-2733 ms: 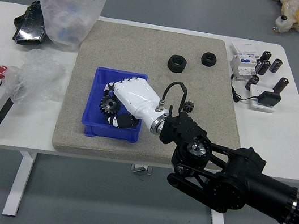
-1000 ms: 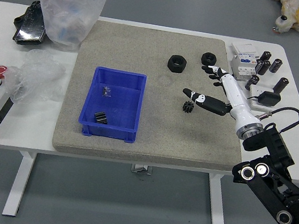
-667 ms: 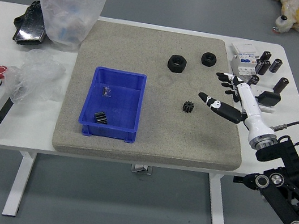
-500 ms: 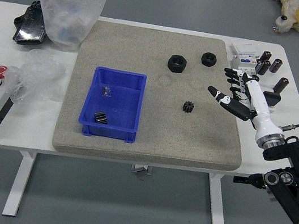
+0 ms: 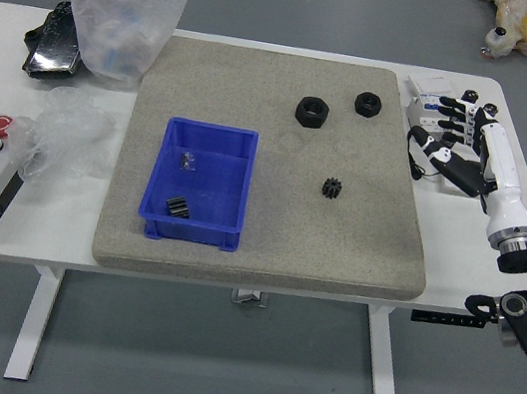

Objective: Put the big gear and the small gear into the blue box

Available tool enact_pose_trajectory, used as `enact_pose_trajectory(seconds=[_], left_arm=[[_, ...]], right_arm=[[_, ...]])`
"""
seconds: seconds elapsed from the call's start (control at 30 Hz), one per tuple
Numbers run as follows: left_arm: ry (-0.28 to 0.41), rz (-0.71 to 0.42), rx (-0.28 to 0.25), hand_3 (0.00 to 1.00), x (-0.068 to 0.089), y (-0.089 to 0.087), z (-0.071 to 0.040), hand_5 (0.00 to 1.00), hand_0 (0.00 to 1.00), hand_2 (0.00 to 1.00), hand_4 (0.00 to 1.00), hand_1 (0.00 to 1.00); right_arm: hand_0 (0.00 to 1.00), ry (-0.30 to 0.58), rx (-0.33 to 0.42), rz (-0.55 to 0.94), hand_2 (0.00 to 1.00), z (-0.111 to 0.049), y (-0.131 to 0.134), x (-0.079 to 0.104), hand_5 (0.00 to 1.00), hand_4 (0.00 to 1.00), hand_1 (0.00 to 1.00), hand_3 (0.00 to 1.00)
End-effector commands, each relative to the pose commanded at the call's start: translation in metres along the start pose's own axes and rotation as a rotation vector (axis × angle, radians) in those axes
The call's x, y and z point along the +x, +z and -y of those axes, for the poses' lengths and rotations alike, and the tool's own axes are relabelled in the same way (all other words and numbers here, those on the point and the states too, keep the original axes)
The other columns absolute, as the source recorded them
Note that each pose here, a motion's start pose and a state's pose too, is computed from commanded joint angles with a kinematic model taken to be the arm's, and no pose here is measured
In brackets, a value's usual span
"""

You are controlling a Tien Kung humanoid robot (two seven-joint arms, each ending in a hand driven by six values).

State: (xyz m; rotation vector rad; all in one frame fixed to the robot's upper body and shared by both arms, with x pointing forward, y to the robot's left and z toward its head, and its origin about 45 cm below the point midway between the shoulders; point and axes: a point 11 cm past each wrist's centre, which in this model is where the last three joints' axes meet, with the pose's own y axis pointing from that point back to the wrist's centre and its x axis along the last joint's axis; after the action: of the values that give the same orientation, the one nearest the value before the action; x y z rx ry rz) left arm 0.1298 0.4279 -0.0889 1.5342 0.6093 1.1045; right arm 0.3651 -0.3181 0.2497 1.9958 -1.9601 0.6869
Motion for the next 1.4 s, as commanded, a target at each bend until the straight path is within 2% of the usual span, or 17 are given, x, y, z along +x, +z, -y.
enact_pose_trajectory(seconds=[0.3,0.33,0.47,0.5,0.7,0.73,1.4], left_arm=[[0.001,-0.001,-0.003,0.657,0.0,0.001,0.0,0.387,0.664,0.413,0.737,0.54],[0.002,-0.001,-0.006,0.657,0.001,0.002,0.0,0.385,0.665,0.518,0.736,0.544],[0.006,-0.004,-0.014,0.657,0.002,0.004,0.0,0.385,0.665,0.518,0.736,0.544],[0.007,-0.004,-0.015,0.658,0.002,0.004,0.0,0.384,0.665,0.584,0.736,0.572],[0.005,-0.007,-0.017,0.658,0.002,0.005,0.0,0.384,0.665,0.584,0.736,0.572],[0.005,-0.007,-0.018,0.656,0.002,0.005,0.0,0.385,0.665,0.662,0.736,0.613],[0.006,-0.011,-0.016,0.655,0.002,0.005,-0.001,0.387,0.668,0.629,0.738,0.623]], right_arm=[[0.655,0.042,0.026,0.001,0.761,0.002,-0.006,0.015,0.505,0.907,0.717,0.77],[0.653,0.044,0.027,0.005,0.759,0.001,-0.006,0.015,0.504,0.905,0.711,0.77],[0.653,0.052,0.025,0.019,0.759,0.0,-0.003,0.018,0.504,0.905,0.711,0.77],[0.65,0.055,0.024,0.02,0.76,0.0,-0.003,0.019,0.504,0.903,0.71,0.769],[0.65,0.065,0.019,0.017,0.76,-0.001,-0.002,0.022,0.504,0.903,0.71,0.769],[0.649,0.067,0.018,0.016,0.759,-0.001,-0.001,0.023,0.505,0.903,0.708,0.766],[0.646,0.093,0.027,-0.005,0.757,-0.001,-0.004,0.033,0.507,0.907,0.707,0.761]])
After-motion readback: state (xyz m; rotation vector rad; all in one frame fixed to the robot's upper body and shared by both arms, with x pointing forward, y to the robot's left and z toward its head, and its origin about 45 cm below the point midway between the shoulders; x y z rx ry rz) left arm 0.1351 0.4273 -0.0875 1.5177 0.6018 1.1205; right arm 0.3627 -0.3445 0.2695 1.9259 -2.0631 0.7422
